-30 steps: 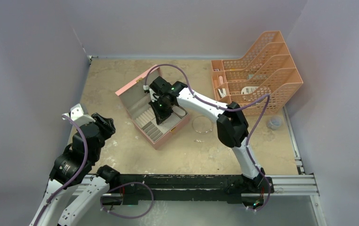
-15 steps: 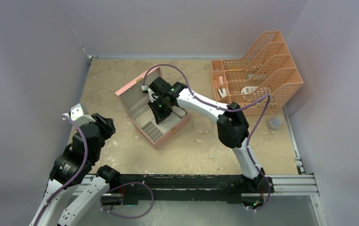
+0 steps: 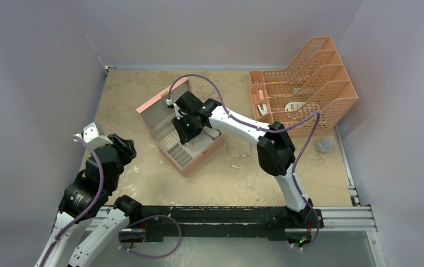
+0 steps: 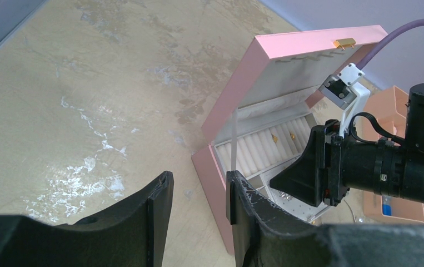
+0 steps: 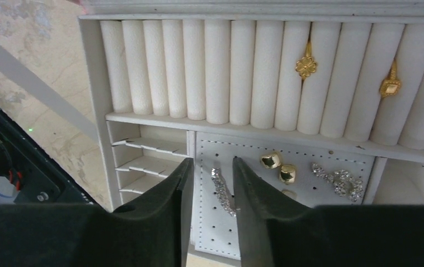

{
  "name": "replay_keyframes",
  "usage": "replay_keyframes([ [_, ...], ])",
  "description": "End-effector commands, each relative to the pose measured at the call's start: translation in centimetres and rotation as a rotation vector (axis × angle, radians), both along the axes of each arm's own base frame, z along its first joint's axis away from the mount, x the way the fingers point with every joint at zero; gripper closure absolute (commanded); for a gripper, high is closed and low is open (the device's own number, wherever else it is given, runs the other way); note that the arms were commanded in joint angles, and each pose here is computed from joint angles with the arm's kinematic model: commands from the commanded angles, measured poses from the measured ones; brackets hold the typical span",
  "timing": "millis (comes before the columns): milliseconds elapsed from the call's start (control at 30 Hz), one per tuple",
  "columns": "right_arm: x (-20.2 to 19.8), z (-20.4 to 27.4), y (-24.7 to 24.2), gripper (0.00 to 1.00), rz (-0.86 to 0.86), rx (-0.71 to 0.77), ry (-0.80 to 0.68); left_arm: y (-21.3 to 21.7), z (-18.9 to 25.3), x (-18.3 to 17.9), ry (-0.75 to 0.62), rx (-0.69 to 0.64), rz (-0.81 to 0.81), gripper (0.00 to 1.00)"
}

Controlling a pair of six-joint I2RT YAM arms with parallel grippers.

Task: Organize the mixed jewelry
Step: Place the jewelry in the jewelry box.

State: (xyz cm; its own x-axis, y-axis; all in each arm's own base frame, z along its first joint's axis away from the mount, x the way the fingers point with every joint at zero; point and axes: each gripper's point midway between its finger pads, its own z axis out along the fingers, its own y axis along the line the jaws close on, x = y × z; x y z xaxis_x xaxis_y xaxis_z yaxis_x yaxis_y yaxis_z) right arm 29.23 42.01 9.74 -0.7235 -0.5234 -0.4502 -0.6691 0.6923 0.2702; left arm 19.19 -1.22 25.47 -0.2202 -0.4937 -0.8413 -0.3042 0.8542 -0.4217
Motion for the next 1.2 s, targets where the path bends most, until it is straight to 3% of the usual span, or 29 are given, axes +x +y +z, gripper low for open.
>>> replay_keyframes([
  [0, 0.0, 0.5, -1.1, 0.61, -0.026, -0.002, -0.016, 0.1, 1.4, 0.3, -0.04, -0.004, 0.003, 0.6],
  [167, 0.4, 2.2, -0.3, 0.59, -0.058, 0.072, -0.043, 0.0, 1.3, 0.4, -0.041, -0.005, -0.001, 0.6],
  [367, -0.1, 2.0, -0.3, 0.83, -0.05, 0.1, -0.044, -0.3, 1.2, 0.6, -0.031, 0.001, -0.009, 0.6],
  [533, -0.3, 1.6, -0.4, 0.88, -0.048, 0.098, -0.039, -0.3, 1.1, 0.7, -0.027, 0.002, -0.009, 0.6],
  [767, -1.2, 2.5, -0.4, 0.83, -0.022, 0.134, -0.019, -0.3, 1.1, 0.8, -0.024, 0.007, -0.009, 0.6],
  [933, -1.8, 4.1, -0.1, 0.7, -0.04, 0.187, -0.003, -0.3, 1.0, 0.9, -0.022, 0.009, -0.009, 0.6],
  [1167, -1.6, 3.6, -0.2, 0.69, -0.058, 0.175, -0.001, -0.4, 1.0, 0.9, -0.021, 0.01, -0.013, 0.6],
])
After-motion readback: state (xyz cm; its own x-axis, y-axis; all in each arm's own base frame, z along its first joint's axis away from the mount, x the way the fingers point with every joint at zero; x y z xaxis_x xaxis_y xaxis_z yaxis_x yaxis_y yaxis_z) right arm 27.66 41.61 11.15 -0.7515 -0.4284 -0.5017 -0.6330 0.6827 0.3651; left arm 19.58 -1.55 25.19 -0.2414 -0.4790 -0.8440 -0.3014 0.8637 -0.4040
